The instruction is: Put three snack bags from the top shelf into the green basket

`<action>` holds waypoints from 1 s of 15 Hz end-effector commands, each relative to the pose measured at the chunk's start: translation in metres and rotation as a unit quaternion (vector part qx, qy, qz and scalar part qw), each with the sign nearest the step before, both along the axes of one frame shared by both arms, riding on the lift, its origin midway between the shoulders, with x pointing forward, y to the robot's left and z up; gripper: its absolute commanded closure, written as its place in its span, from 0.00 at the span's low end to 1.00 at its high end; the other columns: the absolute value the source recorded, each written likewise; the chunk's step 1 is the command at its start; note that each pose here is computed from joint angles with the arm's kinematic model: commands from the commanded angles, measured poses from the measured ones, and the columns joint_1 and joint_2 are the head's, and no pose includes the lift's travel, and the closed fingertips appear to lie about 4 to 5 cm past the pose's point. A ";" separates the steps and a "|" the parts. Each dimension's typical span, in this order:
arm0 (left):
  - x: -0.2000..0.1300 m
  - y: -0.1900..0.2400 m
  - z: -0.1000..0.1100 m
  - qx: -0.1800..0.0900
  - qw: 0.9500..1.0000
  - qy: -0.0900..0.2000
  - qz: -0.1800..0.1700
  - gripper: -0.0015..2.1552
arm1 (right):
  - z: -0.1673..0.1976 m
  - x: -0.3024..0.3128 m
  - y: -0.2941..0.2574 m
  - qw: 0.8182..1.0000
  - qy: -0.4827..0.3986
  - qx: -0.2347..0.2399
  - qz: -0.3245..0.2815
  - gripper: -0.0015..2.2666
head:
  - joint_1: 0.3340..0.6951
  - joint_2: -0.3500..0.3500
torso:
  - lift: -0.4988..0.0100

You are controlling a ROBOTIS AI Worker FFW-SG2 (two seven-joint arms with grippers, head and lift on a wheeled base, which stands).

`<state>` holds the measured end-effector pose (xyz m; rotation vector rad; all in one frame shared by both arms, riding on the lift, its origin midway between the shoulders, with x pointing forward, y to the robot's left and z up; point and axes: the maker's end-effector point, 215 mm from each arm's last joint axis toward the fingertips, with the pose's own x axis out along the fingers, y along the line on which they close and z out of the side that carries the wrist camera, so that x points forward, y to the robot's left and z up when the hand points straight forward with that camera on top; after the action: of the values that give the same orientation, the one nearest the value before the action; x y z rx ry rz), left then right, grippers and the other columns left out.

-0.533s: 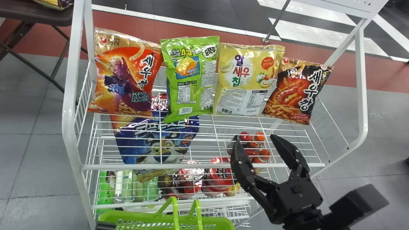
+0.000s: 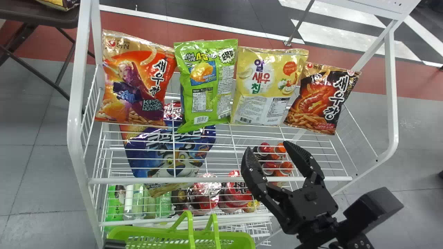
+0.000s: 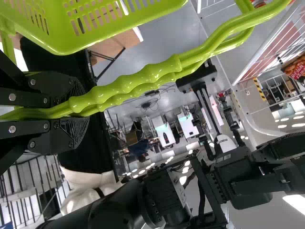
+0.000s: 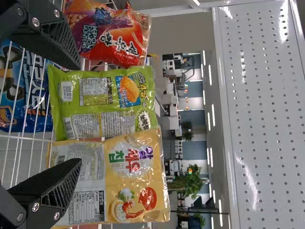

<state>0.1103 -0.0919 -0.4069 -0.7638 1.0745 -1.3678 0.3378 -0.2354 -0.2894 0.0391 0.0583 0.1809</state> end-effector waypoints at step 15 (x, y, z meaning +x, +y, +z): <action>0.000 -0.001 -0.005 0.013 1.000 -0.011 -0.003 0.99 | 0.007 0.078 0.086 0.996 -0.044 -0.007 0.077 0.06 | 1.00 0.00 | 0.89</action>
<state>0.1101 -0.0936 -0.4115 -0.7289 1.0750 -1.3639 0.4003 -0.1652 -0.2806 0.0164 -0.0279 0.3117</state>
